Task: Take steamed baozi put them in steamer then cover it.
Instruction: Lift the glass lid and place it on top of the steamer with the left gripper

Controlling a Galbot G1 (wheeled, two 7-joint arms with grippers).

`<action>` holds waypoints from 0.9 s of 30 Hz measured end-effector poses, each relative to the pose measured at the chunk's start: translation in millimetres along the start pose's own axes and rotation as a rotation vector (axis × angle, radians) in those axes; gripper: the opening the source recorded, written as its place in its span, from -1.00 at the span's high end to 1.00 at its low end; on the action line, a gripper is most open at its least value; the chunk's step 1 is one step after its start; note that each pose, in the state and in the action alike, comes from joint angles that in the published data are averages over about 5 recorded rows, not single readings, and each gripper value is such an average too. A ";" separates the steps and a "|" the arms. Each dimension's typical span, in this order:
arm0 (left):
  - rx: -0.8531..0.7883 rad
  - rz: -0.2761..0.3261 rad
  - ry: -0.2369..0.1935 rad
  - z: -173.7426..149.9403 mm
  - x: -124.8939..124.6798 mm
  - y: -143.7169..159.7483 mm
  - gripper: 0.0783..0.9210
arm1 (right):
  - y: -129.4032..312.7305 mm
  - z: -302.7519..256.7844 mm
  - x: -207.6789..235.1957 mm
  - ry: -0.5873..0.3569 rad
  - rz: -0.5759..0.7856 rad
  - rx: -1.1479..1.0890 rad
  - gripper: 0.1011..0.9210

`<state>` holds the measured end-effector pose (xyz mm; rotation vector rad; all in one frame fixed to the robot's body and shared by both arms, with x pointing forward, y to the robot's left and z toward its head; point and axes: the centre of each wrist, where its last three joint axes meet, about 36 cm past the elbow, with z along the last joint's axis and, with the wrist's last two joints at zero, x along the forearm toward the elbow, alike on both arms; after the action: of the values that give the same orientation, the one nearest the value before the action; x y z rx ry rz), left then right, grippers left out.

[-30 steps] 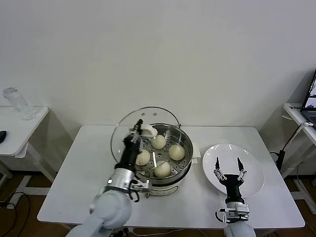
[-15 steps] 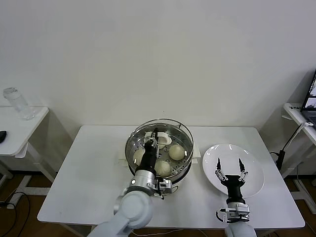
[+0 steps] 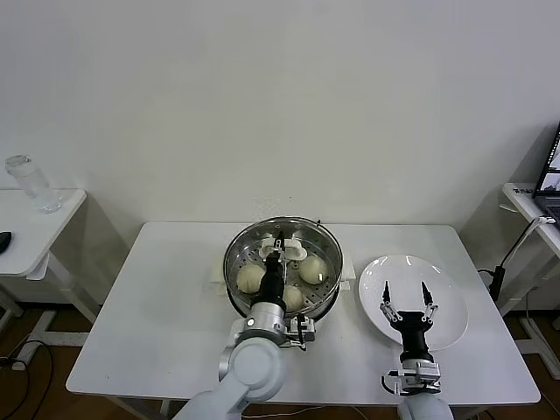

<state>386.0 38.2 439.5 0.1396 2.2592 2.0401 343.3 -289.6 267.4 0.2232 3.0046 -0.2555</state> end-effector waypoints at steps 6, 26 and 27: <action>-0.016 -0.003 0.007 -3.4 -4.3 -4.2 0.73 | 0.0 1.0 0.3 0.000 -0.002 0.004 -0.76; -0.072 -0.020 0.016 -5.1 -11.0 -19.0 0.73 | -0.4 3.7 0.0 -0.001 -0.004 0.013 -0.76; -0.074 -0.020 0.016 -5.1 -10.8 -19.6 0.73 | -0.4 3.6 -0.2 -0.001 -0.003 0.013 -0.76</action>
<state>395.9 29.8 420.6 0.0961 2.1817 2.1183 343.8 -290.7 264.0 0.2191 3.0029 -0.2762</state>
